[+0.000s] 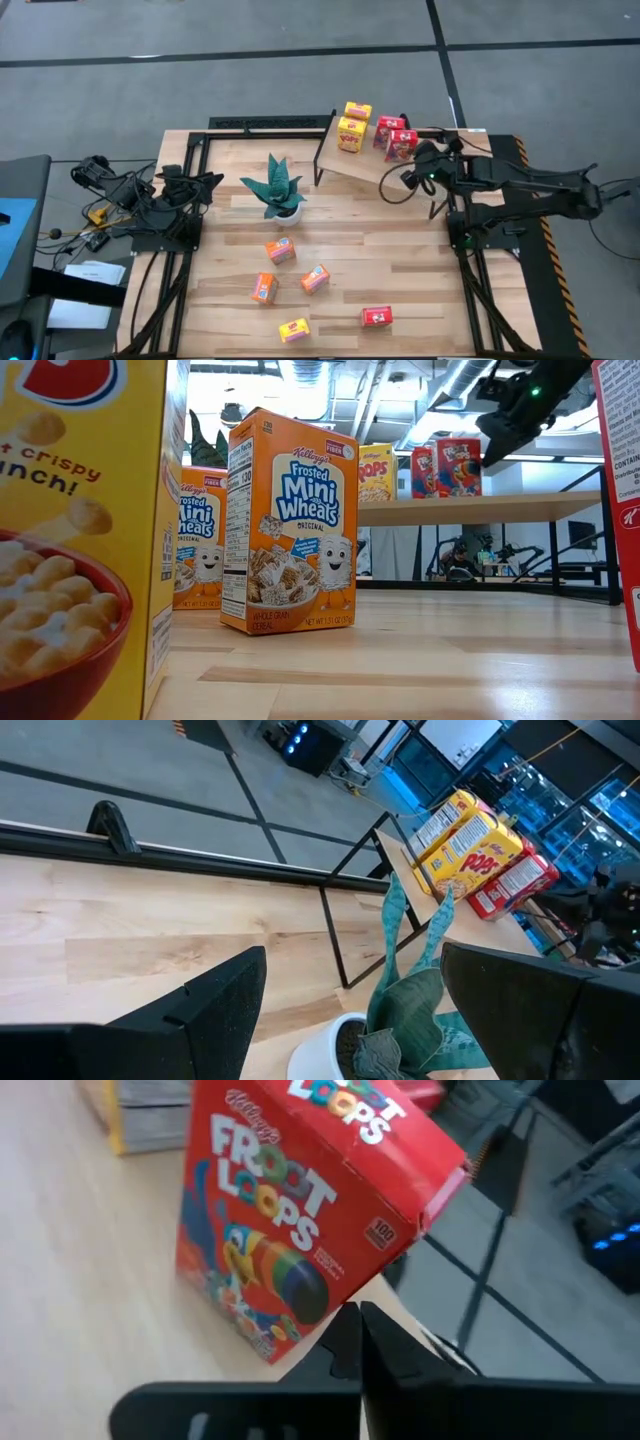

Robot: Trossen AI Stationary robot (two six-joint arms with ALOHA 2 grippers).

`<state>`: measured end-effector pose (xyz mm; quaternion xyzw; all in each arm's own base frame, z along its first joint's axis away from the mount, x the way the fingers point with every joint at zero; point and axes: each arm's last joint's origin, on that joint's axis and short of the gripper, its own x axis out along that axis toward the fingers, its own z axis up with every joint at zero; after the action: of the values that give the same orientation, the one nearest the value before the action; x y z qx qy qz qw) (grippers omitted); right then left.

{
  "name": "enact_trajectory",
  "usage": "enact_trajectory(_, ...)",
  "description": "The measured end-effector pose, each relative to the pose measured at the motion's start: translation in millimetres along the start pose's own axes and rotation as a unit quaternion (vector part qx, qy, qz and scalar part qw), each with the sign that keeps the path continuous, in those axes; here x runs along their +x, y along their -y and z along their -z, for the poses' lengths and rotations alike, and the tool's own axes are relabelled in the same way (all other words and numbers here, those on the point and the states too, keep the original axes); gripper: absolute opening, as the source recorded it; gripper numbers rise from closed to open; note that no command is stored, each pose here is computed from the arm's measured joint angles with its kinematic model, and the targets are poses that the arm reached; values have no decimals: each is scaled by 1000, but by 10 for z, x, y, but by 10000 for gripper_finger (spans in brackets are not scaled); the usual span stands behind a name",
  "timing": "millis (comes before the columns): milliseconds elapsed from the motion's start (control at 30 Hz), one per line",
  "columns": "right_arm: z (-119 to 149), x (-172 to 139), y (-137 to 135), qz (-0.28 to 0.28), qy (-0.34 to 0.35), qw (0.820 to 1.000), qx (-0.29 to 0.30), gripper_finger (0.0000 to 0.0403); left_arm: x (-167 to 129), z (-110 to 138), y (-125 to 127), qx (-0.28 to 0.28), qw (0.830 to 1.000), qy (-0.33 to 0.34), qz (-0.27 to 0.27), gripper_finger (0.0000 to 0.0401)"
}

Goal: Stack cereal on shelf
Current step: Put the top red cereal box on the shelf aligned with the other red cereal box

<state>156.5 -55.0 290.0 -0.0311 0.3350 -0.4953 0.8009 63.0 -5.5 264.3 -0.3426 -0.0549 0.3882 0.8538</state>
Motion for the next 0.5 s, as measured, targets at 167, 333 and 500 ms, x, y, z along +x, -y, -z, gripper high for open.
enact_trajectory(167, -63, 71, -58, -37, 3, 999, -8, 6, 0, 1, -1, 1, 1000, -2, 0, 293)
enact_trajectory(333, -64, 122, -114, -39, -6, 999, -17, 23, 0, 3, -3, 2, 1000, -3, 0, 293)
enact_trajectory(500, -100, 144, -156, -57, 3, 998, -31, 11, 0, 3, -5, 3, 1000, -3, 0, 293)
